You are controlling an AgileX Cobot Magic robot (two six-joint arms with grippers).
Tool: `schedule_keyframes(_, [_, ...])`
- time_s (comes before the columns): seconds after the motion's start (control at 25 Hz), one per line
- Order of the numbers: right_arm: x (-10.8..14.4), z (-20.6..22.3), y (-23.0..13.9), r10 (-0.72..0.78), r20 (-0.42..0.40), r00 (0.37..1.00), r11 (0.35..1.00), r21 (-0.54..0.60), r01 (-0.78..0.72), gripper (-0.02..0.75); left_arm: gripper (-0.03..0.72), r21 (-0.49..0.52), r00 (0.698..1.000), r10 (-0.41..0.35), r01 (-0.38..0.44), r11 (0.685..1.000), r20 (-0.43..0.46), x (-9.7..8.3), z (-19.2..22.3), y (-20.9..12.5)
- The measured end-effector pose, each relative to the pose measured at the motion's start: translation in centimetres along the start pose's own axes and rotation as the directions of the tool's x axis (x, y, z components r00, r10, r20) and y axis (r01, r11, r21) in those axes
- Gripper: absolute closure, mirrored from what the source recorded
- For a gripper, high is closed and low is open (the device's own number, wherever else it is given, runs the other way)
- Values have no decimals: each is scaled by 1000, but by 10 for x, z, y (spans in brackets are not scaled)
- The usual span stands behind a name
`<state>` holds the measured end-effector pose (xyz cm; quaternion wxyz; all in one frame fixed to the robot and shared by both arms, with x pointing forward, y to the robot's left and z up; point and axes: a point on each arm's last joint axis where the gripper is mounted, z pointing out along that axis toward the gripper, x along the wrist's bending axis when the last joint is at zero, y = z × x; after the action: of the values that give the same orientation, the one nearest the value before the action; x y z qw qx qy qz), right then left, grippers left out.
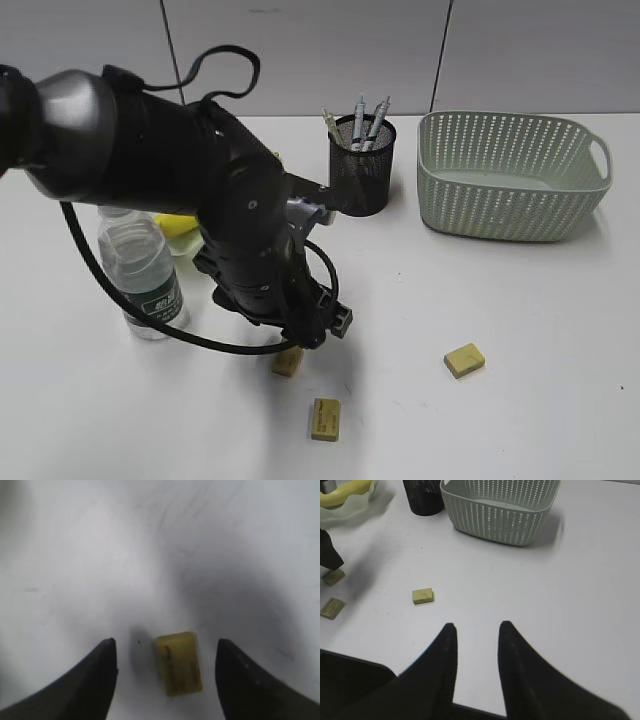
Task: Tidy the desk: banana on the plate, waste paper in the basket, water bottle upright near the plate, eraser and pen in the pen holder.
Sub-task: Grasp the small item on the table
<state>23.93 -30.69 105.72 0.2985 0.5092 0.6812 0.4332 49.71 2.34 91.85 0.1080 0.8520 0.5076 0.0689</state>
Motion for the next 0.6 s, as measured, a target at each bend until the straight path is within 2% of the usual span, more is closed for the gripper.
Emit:
schedule_keyframes(0.32, [0, 0, 0, 0, 0, 1000, 1000, -1, 0, 503, 224, 56, 1000, -16, 16, 998, 2, -3, 29, -7])
schedule_keyframes(0.4, [0, 0, 0, 0, 0, 1000, 1000, -1, 0, 503, 307, 61, 1000, -13, 13, 998, -3, -2, 30, -7])
schedule_keyframes(0.44, [0, 0, 0, 0, 0, 1000, 1000, -1, 0, 503, 376, 60, 1000, -11, 12, 998, -5, -1, 30, -7])
schedule_keyframes(0.48, [0, 0, 0, 0, 0, 1000, 1000, 0, 0, 503, 476, 56, 1000, -10, 10, 998, -5, -1, 29, -6])
schedule_keyframes(0.52, [0, 0, 0, 0, 0, 1000, 1000, 0, 0, 503, 508, 45, 1000, -12, 12, 999, -1, -1, 27, -5])
schedule_keyframes(0.6, [0, 0, 0, 0, 0, 1000, 1000, 0, 0, 503, 498, -11, 999, -18, 19, 1000, 27, -3, 19, 0])
